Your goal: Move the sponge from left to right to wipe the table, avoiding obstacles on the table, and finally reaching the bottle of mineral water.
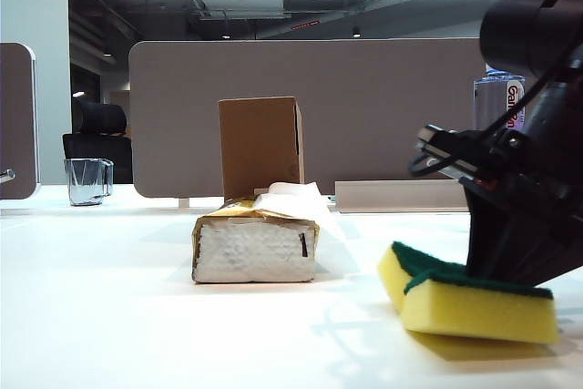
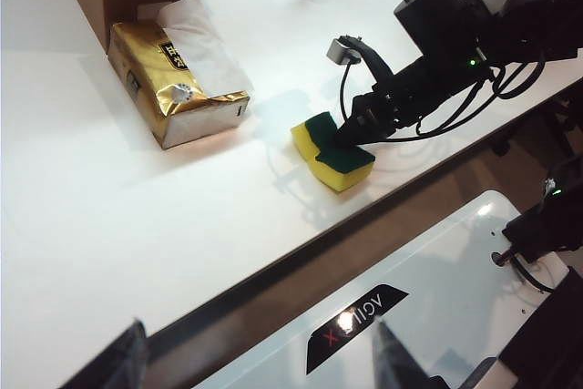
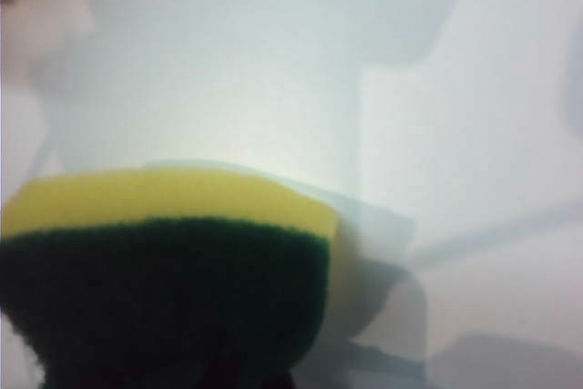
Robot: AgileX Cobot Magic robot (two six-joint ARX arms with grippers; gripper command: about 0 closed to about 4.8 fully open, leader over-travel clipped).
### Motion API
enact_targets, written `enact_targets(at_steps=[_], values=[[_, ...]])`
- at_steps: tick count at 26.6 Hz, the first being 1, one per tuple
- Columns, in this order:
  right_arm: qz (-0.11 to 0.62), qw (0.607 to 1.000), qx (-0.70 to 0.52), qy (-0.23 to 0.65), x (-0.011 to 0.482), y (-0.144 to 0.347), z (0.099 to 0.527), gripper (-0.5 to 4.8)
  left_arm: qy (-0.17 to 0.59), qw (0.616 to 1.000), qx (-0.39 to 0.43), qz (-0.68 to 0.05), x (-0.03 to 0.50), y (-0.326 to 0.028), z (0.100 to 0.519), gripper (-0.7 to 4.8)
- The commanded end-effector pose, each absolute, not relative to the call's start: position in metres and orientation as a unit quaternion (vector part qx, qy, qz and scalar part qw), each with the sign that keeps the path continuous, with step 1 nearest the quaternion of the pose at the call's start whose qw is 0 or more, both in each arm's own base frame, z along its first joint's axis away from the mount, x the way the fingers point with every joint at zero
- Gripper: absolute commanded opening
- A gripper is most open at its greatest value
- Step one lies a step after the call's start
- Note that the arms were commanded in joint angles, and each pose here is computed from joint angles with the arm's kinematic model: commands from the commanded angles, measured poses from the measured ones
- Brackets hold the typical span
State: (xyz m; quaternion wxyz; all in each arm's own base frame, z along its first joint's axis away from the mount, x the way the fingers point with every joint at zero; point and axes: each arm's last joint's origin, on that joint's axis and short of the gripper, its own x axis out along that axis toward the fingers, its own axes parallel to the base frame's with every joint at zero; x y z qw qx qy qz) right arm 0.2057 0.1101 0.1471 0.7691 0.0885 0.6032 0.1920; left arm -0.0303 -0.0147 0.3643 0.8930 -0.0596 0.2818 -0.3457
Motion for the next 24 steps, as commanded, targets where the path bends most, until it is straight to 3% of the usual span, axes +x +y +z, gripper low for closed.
enact_targets(at_steps=[1, 6, 14, 24], values=[[0.107, 0.747, 0.025, 0.655, 0.192, 0.094, 0.131, -0.09, 0.282, 0.893, -0.06, -0.346, -0.031, -0.015, 0.365, 3.18], [0.08, 0.734, 0.039, 0.674, 0.181, 0.071, 0.117, -0.08, 0.282, 0.893, -0.059, -0.346, -0.031, -0.015, 0.365, 3.18], [0.024, 0.764, 0.106, 0.636, 0.174, 0.022, 0.131, -0.09, 0.283, 0.899, -0.054, -0.331, -0.03, -0.014, 0.365, 3.18], [-0.034, 0.765, 0.134, 0.628, 0.175, 0.0, 0.131, -0.09, 0.283, 0.899, -0.054, -0.331, -0.03, -0.014, 0.365, 3.18]])
